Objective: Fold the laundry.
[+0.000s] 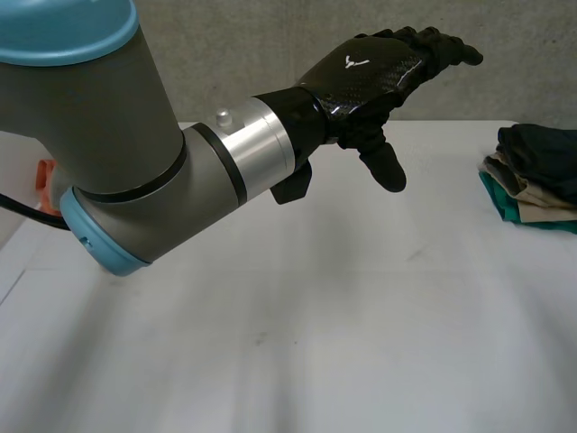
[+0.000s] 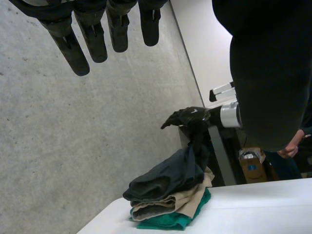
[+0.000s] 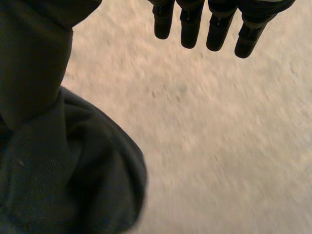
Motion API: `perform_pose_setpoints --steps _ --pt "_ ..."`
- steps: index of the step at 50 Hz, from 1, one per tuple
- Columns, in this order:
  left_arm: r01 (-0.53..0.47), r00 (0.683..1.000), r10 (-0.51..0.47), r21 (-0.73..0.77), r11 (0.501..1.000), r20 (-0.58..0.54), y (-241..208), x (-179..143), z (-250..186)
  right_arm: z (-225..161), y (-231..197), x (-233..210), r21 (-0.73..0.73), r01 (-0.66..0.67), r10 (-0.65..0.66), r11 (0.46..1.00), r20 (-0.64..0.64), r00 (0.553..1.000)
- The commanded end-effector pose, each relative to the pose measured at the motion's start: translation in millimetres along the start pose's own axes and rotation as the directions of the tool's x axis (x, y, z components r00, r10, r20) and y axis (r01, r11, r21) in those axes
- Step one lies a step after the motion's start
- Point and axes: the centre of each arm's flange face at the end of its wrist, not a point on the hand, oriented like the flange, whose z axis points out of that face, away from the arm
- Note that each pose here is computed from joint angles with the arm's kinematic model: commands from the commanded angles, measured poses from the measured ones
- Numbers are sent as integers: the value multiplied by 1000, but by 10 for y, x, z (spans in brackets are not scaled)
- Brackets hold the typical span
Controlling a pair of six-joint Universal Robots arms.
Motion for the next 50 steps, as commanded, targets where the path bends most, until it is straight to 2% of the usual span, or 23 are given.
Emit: perform_pose_setpoints --steps 1,4,6,9,10,13,14,17,18,21,22,24,25,28,29,33,37,39,40,44,45,47,50 --pt "0 1000 0 4 1000 4 -21 -6 -10 -285 -415 485 -215 305 -339 928 -143 930" --pt "-17 1000 17 34 999 22 -130 -45 -21 -233 -605 543 -219 416 -463 882 -247 851" --pt "-47 996 41 83 995 74 -287 -125 -35 -167 -782 399 -150 448 -472 882 -282 835" --pt "-84 984 61 135 987 168 -480 -291 -78 -84 -1097 -110 46 471 -441 881 -283 852" --pt "-110 969 70 155 982 237 -576 -445 -124 -94 -1190 -227 97 473 -432 876 -281 857" --pt "-144 935 79 169 975 345 -674 -771 -223 -269 -1554 -631 270 467 -406 842 -254 878" --pt "-170 901 90 154 973 424 -694 -1039 -331 -328 -1616 -734 304 461 -403 834 -236 884" --pt "-198 846 108 120 973 522 -700 -1386 -510 -577 -1706 -1207 396 412 -403 821 -109 909" --pt "-216 806 137 70 974 576 -664 -1594 -639 -636 -1685 -1338 403 395 -403 825 -69 913" --pt "-256 732 228 -52 965 642 -551 -1895 -842 -931 -1582 -1866 413 330 -401 849 97 911" --pt "-291 673 313 -149 945 671 -467 -2101 -989 -1010 -1551 -1985 409 315 -398 856 135 908" --pt "-314 607 408 -266 911 681 -295 -2345 -1134 -1251 -1433 -2298 387 281 -392 878 243 888" --pt "-309 561 476 -363 879 677 -93 -2553 -1251 -1332 -1388 -2389 379 275 -392 884 276 878" --pt "-284 509 563 -491 824 651 240 -2862 -1431 -1556 -1187 -2584 332 261 -379 906 367 850" --pt "-274 493 609 -553 787 622 445 -3009 -1502 -1598 -1136 -2606 319 262 -376 911 382 844" --pt "-261 471 664 -628 733 580 986 -3396 -1641 -1755 -938 -2672 267 270 -365 925 434 824" --pt "-247 462 665 -636 731 586 1387 -3696 -1797 -1829 -812 -2672 227 277 -353 934 457 816" --pt "-256 479 661 -628 735 577 1540 -3774 -1831 -1869 -755 -2676 209 280 -348 937 468 813" --pt "-273 512 652 -614 741 559 1710 -3819 -1825 -1879 -738 -2675 203 282 -346 938 471 812" --pt "-304 549 646 -593 746 531 1974 -3893 -1797 -1945 -641 -2674 173 287 -335 942 489 806" --pt "-307 550 646 -591 746 530 2011 -3909 -1795 -1952 -628 -2672 169 288 -333 943 490 805" --pt "-319 541 651 -587 744 532 2049 -3951 -1788 -1979 -593 -2672 156 290 -329 944 496 803" --pt "-371 512 671 -567 735 536 2036 -4003 -1709 -2013 -556 -2676 144 293 -325 945 504 800"
